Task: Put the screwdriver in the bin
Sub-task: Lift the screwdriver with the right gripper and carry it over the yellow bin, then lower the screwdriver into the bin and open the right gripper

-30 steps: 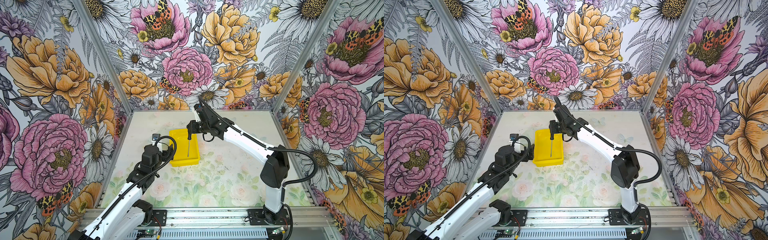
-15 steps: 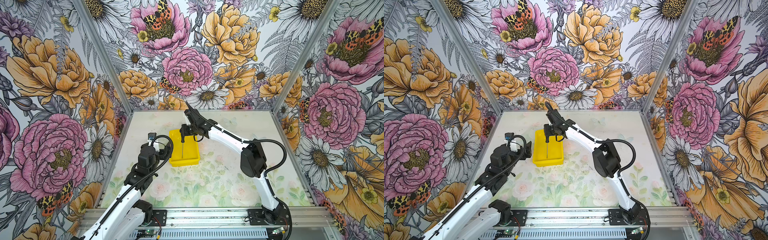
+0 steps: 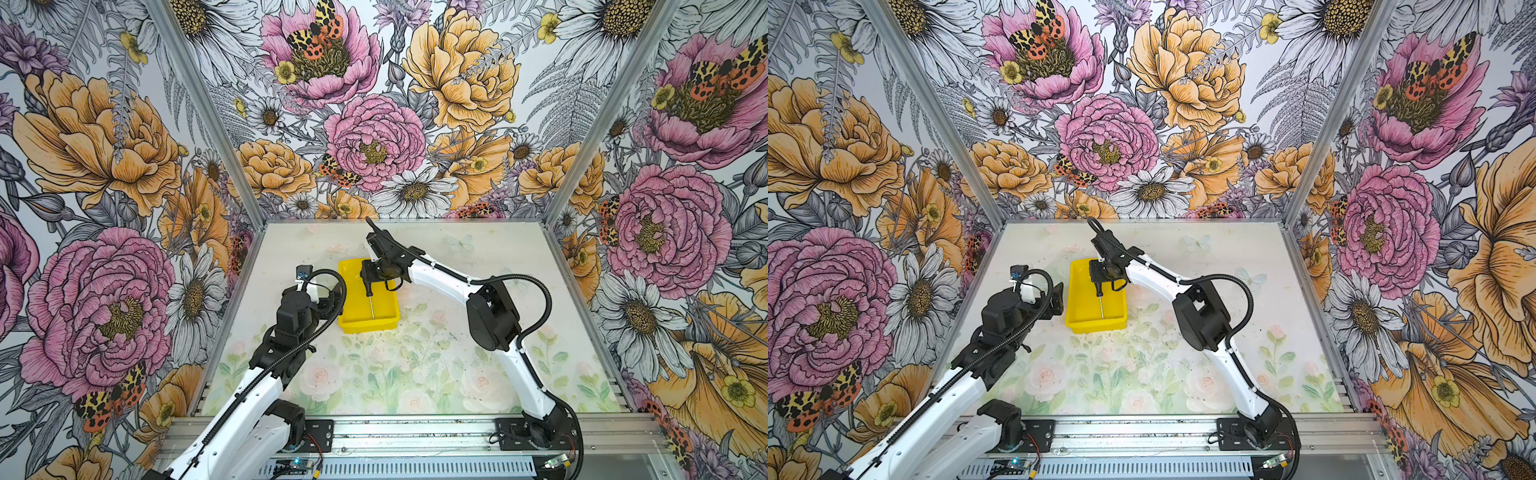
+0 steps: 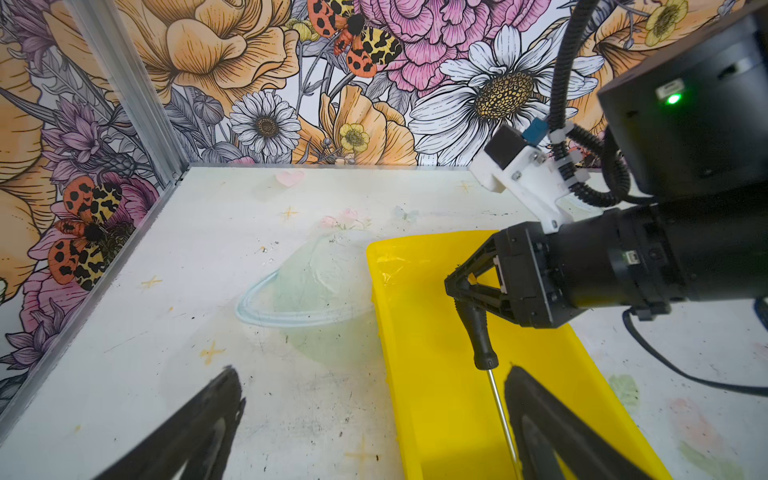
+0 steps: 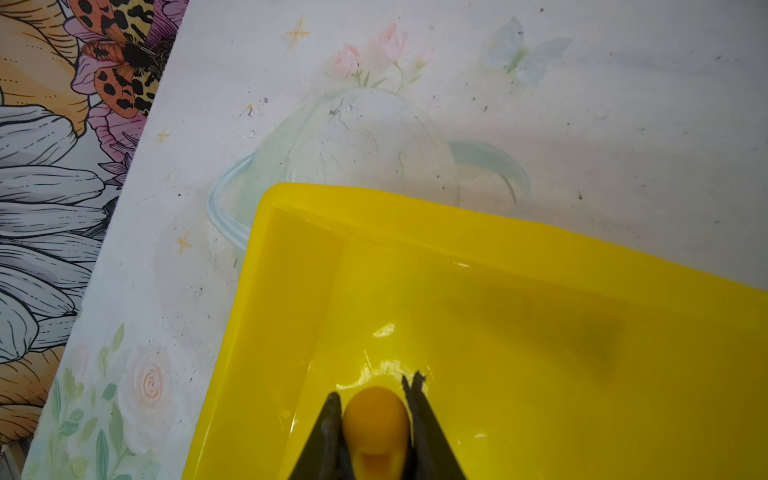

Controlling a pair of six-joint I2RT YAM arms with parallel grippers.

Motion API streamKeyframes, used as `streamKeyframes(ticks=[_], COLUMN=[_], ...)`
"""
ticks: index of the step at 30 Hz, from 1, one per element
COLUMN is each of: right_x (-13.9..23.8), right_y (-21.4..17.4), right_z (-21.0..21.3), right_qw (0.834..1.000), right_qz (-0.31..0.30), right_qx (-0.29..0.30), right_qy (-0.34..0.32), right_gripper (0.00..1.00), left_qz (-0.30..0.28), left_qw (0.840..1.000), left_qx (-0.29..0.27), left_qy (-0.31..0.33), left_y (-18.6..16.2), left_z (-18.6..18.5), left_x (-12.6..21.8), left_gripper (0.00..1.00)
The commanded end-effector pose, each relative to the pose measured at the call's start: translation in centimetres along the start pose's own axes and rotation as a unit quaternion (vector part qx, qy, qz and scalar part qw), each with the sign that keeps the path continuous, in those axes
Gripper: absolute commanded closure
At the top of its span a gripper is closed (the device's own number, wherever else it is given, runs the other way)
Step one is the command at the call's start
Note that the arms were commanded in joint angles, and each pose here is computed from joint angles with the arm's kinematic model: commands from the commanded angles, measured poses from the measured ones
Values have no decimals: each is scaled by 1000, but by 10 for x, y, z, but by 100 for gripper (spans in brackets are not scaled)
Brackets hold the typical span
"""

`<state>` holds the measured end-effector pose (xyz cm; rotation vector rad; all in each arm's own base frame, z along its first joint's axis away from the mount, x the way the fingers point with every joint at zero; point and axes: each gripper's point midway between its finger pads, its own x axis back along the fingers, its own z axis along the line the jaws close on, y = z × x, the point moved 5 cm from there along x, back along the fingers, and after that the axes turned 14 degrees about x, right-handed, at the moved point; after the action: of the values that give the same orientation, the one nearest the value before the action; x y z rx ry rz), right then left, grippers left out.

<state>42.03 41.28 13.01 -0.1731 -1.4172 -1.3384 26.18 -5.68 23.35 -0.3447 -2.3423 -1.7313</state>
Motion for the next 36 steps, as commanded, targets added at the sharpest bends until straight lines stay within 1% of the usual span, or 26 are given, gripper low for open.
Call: streamKeyframes(ticks=[1,4,9,16,18,21,25,27,32,36], right_x=[-12,-16,-18,-10,-5,8,36,52,88,110], right_y=[1,-2,-4,0,1,4,12,15,12,5], right_z=[-7,-10,-14,-15,-15,-14,-7,-3,6,8], right_qw=[1000,1000,1000,999,999,999,997,996,991,987], right_qz=[-4,0,2,-6,-9,-17,-34,-44,-59,-65], right_qx=[-10,-14,-16,-12,-6,6,36,50,84,93], right_qy=[-7,-12,-21,-31,-36,-46,-59,-66,-91,-110], right_gripper=[87,84,74,55,52,49,44,43,39,34], left_qz=[-8,-9,-9,-8,-8,-5,-4,-4,-2,-3], left_qw=[1000,1000,1000,1000,1000,1000,1000,1000,1000,1000], left_qx=[14,14,14,14,14,14,14,13,9,12], left_qy=[-10,-10,-8,-8,-9,-12,-13,-12,-13,-13], left_y=[1,1,1,0,1,-1,-1,-1,-2,-3], left_z=[0,0,0,0,0,-1,-1,-1,-2,-3], left_x=[0,0,0,-1,-1,-2,-2,-2,-3,-2], left_gripper=[1,1,1,1,1,1,1,1,1,1])
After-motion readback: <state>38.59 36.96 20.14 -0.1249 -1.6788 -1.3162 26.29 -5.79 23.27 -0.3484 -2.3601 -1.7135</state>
